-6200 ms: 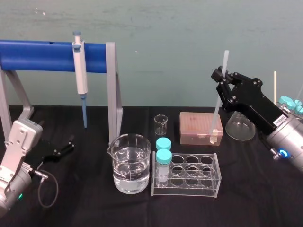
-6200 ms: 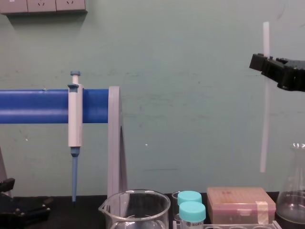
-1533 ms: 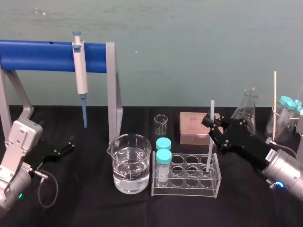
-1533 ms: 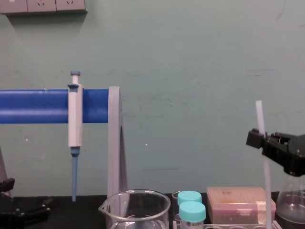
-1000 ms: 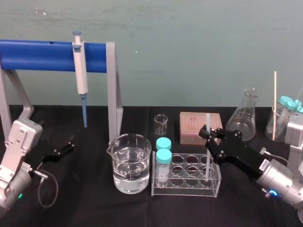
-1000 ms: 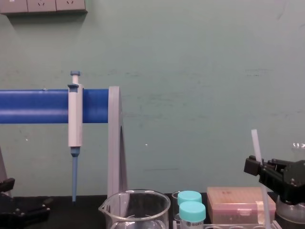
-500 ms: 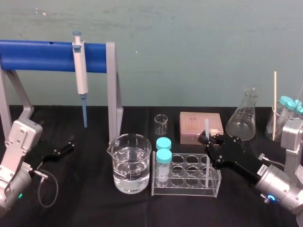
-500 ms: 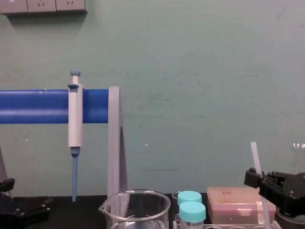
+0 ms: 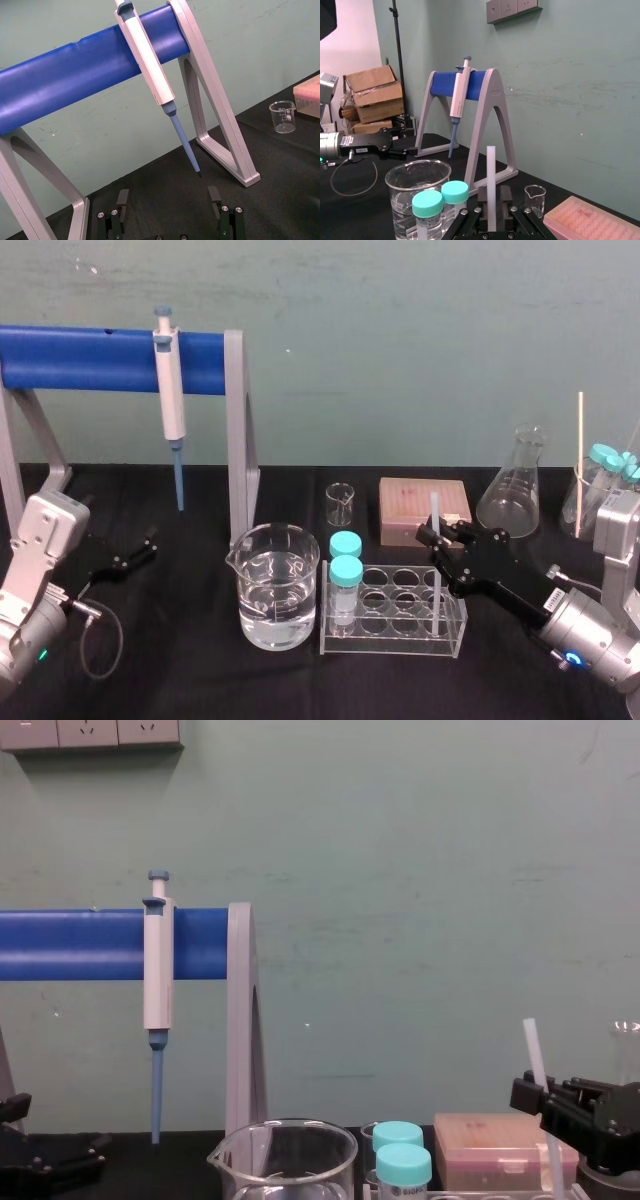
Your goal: Pick up the stirring rod with one hand, then place it down.
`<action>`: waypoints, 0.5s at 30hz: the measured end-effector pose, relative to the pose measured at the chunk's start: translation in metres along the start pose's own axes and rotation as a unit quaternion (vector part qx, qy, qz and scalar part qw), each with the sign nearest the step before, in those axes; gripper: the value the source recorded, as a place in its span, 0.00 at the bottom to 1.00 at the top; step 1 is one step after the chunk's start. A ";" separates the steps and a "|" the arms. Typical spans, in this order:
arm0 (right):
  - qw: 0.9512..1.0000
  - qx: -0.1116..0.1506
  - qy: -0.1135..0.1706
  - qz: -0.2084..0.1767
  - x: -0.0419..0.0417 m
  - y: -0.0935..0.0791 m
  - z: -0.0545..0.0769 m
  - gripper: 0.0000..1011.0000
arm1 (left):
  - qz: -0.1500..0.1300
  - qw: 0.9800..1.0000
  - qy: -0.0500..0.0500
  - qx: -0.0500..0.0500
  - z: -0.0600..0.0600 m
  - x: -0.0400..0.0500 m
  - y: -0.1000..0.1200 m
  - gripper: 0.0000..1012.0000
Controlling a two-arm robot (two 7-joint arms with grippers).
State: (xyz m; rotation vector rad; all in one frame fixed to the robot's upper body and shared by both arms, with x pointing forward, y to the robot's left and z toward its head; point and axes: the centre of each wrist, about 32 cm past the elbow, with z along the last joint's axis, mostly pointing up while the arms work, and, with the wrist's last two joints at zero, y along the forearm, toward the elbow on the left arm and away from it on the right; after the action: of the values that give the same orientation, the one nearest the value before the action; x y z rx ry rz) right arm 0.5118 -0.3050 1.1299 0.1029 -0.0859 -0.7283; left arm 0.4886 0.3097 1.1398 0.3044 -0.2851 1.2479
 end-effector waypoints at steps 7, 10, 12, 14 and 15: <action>1.000 0.000 0.000 0.001 0.0001 0.000 0.000 0.37 | 0.000 1.000 0.000 0.000 0.000 0.0000 0.000 0.99; 1.000 0.000 0.000 0.001 0.0002 0.000 0.000 0.45 | 0.000 1.000 0.000 0.000 0.000 0.0000 0.000 0.99; 1.000 0.000 0.000 0.001 0.0003 0.000 0.000 0.51 | 0.000 1.000 0.000 0.000 0.000 0.0000 0.000 0.99; 1.000 0.000 0.000 0.001 0.0004 0.000 0.000 0.59 | 0.000 1.000 0.000 0.000 0.000 0.0000 0.000 0.99; 1.000 0.000 0.000 0.001 0.0004 0.000 0.000 0.61 | 0.000 1.000 0.000 0.000 0.000 0.0000 0.000 0.99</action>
State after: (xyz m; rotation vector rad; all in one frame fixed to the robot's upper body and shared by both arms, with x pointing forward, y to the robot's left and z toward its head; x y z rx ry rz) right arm 0.5121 -0.3052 1.1304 0.1029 -0.0859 -0.7256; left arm 0.4886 0.3097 1.1398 0.3044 -0.2851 1.2479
